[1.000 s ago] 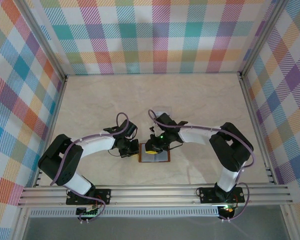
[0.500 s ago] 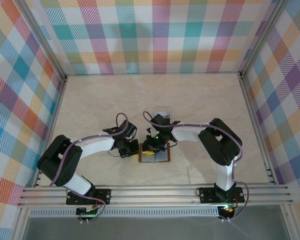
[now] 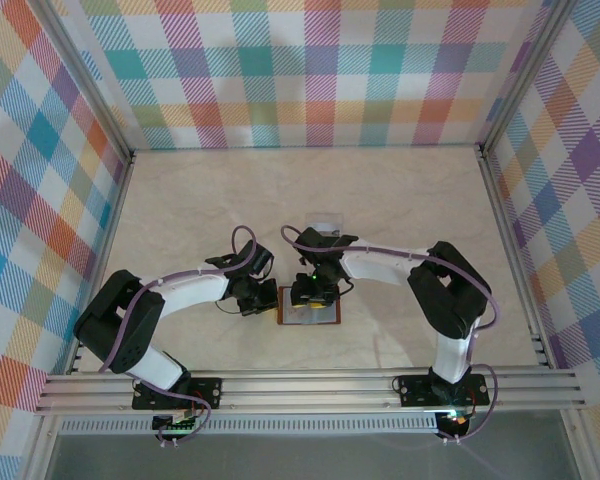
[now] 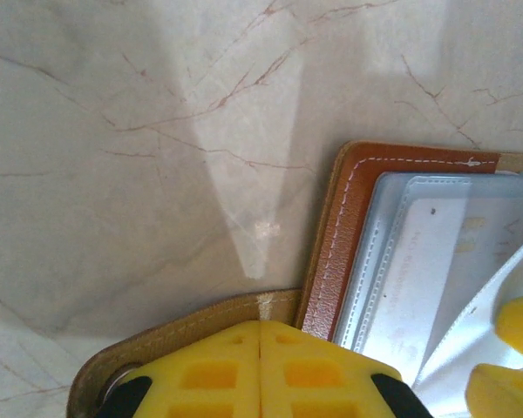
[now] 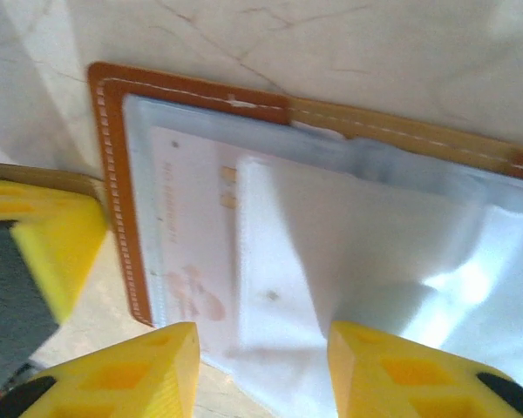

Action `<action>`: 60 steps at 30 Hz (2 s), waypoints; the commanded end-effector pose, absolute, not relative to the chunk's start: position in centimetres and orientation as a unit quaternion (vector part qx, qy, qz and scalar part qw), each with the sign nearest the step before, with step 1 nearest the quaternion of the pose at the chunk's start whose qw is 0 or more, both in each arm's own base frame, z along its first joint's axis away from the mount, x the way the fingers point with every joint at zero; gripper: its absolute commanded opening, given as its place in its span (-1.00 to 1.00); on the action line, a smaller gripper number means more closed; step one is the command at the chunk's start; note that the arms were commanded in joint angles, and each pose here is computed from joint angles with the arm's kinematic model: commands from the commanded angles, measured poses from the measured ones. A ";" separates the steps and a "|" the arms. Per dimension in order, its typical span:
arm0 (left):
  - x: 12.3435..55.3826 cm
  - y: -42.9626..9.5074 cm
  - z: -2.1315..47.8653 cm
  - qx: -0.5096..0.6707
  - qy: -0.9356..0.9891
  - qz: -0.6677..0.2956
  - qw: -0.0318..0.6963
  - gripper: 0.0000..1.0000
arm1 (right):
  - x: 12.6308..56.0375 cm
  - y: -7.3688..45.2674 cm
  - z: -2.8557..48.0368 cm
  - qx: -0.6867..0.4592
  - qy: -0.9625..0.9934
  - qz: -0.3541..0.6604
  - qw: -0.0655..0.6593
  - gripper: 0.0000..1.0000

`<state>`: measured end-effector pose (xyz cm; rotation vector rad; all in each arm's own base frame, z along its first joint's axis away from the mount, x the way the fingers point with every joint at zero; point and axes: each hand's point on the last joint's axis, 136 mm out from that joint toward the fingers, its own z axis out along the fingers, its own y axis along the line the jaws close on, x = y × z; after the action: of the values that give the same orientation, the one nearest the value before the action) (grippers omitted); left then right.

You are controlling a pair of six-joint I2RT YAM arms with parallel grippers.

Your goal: Take the credit cards out of the card holder

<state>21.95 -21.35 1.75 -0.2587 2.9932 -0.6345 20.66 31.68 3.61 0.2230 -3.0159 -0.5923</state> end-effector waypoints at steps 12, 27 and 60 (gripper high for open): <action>20.4 -19.9 0.7 -0.097 0.980 -0.175 0.005 -0.85 | 20.6 29.1 5.4 0.090 -0.987 -0.134 0.005 -0.05; 20.0 -19.9 0.1 -0.100 0.978 -0.181 -0.001 -0.87 | 21.4 36.9 5.8 0.070 -0.952 -0.295 0.039 -0.78; 19.7 -19.7 0.1 -0.096 0.980 -0.174 -0.004 -0.87 | 21.0 29.0 4.1 0.074 -0.994 -0.085 0.007 -0.09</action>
<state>21.83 -21.43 1.72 -0.2744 2.9820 -0.6600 21.16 31.79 3.44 0.1978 -3.0617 -0.4793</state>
